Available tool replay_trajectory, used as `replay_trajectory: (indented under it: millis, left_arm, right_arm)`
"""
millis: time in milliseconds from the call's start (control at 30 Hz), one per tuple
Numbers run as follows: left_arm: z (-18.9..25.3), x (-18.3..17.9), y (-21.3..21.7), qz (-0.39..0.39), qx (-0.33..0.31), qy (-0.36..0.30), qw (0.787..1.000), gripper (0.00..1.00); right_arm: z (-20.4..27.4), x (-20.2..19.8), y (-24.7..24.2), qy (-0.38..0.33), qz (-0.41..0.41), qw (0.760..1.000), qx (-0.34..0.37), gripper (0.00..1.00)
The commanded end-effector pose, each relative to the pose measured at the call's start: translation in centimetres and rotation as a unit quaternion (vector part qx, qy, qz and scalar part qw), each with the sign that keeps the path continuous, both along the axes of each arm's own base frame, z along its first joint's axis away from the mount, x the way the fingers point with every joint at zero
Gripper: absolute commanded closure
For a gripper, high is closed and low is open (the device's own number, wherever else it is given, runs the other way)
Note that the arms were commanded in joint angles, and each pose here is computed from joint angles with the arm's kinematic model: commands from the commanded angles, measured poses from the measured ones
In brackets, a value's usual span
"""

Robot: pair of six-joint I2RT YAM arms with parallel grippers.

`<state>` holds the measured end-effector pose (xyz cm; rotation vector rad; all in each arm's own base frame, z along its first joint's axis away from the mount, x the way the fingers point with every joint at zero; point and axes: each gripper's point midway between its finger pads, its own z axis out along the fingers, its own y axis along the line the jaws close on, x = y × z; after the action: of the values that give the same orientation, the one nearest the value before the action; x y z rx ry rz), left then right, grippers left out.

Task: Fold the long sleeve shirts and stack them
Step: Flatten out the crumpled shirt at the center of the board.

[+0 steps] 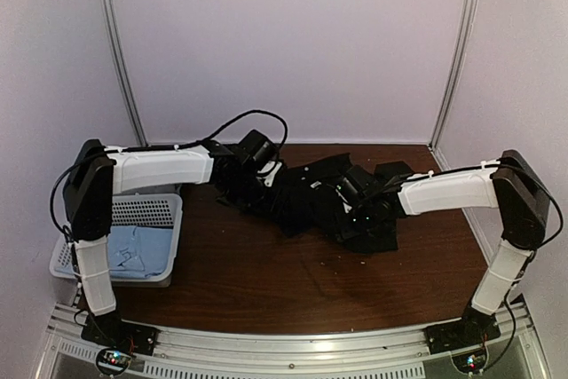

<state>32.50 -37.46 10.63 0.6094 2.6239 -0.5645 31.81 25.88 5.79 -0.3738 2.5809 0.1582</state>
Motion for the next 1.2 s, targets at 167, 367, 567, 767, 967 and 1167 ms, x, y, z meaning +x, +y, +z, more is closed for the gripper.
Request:
replay_trajectory:
  millis: [167, 367, 567, 767, 967, 1167]
  left_arm:
    - [-3.2, 1.1, -1.8, 0.008, -0.023, 0.025, 0.999, 0.38]
    - [-3.8, 1.3, -1.9, 0.006, -0.015, 0.023, 1.000, 0.72]
    - [-2.1, 0.5, -0.9, -0.015, -0.016, 0.034, 0.999, 1.00]
    - [-0.6, -2.6, 3.0, -0.050, -0.027, 0.091, 0.994, 1.00]
    - [0.0, -9.8, 4.6, -0.109, -0.063, 0.176, 0.976, 1.00]
    - [-0.6, -14.9, 7.0, -0.091, -0.070, 0.206, 0.972, 0.74]
  right_arm:
    - [-2.4, 0.1, 1.1, 0.012, -0.004, 1.000, 0.015, 0.49]
    - [-3.0, -0.3, 1.0, 0.024, 0.004, 1.000, 0.004, 0.78]
    - [-1.6, -1.3, 0.0, 0.044, 0.028, 0.998, -0.025, 1.00]
    - [-0.6, -5.7, -0.9, 0.120, 0.064, 0.991, -0.016, 1.00]
    - [0.2, -11.8, -1.9, 0.191, 0.090, 0.977, 0.007, 1.00]
    - [-1.0, -17.4, -0.8, 0.229, 0.110, 0.966, 0.048, 1.00]
